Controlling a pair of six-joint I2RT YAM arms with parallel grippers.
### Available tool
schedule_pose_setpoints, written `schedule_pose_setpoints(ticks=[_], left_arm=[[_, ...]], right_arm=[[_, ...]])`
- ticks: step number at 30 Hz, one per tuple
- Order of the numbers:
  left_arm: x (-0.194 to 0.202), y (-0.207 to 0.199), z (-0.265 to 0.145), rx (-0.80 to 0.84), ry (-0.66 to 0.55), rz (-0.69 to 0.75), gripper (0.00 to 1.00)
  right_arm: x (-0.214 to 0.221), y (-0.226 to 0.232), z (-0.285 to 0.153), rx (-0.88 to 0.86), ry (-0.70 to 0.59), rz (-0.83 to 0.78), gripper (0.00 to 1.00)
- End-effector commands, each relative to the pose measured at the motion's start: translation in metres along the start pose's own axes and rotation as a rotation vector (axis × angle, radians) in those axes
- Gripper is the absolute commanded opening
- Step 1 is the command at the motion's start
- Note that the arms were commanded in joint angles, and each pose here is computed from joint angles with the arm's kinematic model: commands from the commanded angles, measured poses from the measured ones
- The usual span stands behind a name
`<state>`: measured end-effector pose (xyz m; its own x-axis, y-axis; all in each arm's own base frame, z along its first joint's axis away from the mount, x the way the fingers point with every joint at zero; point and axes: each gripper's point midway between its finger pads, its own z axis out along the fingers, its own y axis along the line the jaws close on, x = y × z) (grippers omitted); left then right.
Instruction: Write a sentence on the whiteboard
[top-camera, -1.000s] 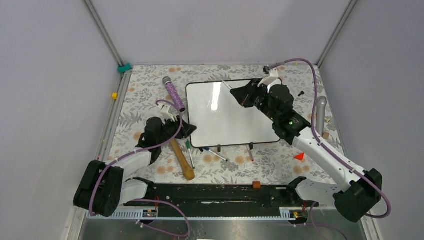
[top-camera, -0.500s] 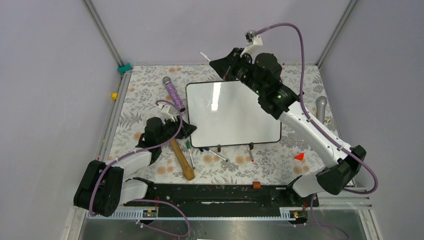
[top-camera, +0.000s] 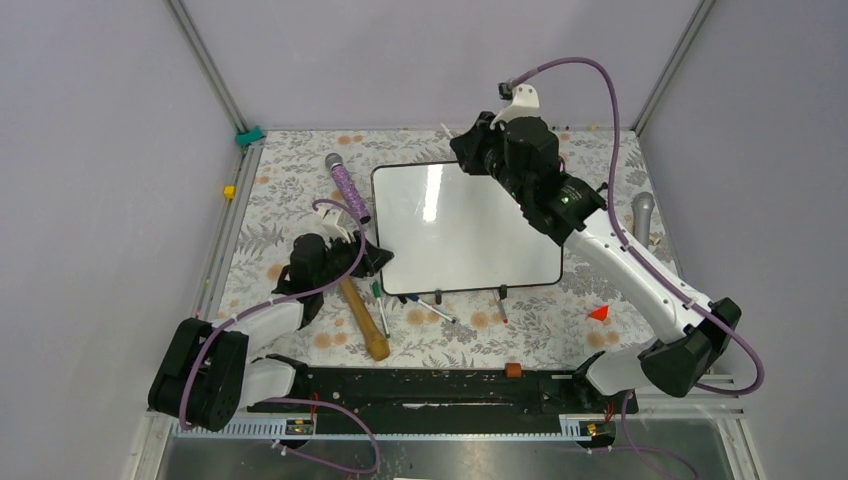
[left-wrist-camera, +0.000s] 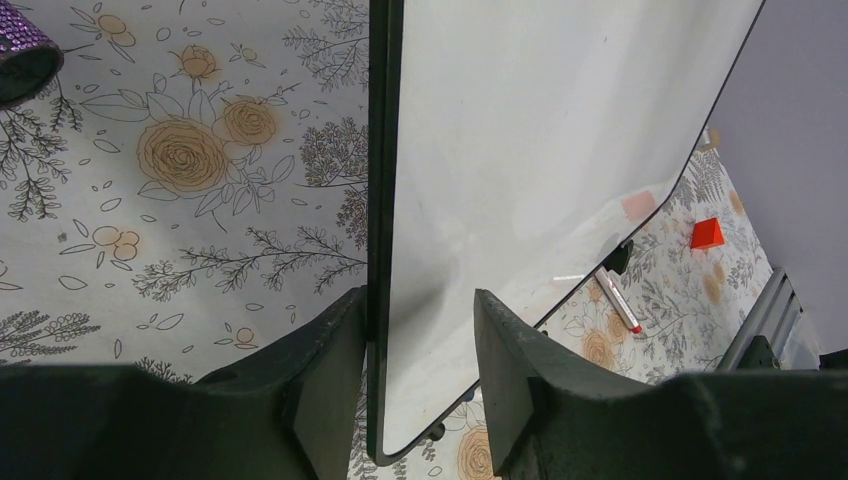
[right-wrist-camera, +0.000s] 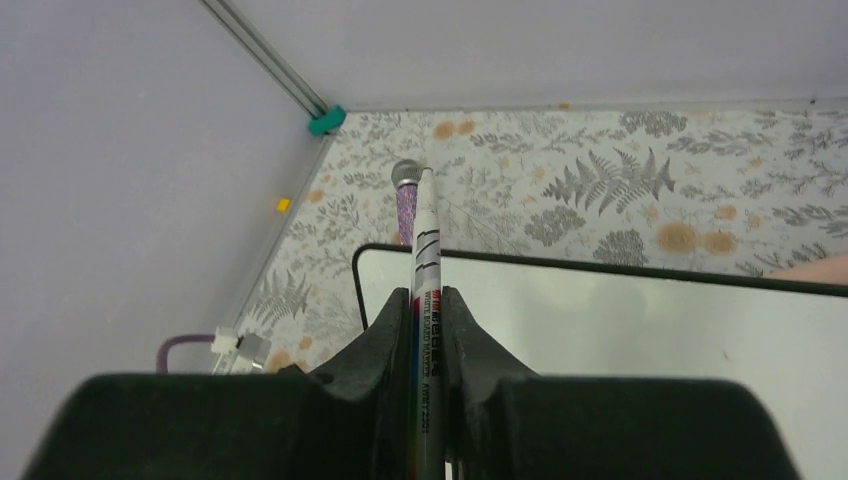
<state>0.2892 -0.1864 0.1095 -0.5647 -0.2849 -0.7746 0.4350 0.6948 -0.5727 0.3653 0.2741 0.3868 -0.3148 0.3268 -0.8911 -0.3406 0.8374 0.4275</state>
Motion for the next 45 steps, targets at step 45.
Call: schedule_pose_setpoints(ticks=[45], left_arm=[[-0.021, -0.006, 0.006, -0.008, -0.017, 0.040, 0.29]], right_arm=[[0.121, 0.052, 0.039, 0.206, 0.256, -0.476, 0.00]])
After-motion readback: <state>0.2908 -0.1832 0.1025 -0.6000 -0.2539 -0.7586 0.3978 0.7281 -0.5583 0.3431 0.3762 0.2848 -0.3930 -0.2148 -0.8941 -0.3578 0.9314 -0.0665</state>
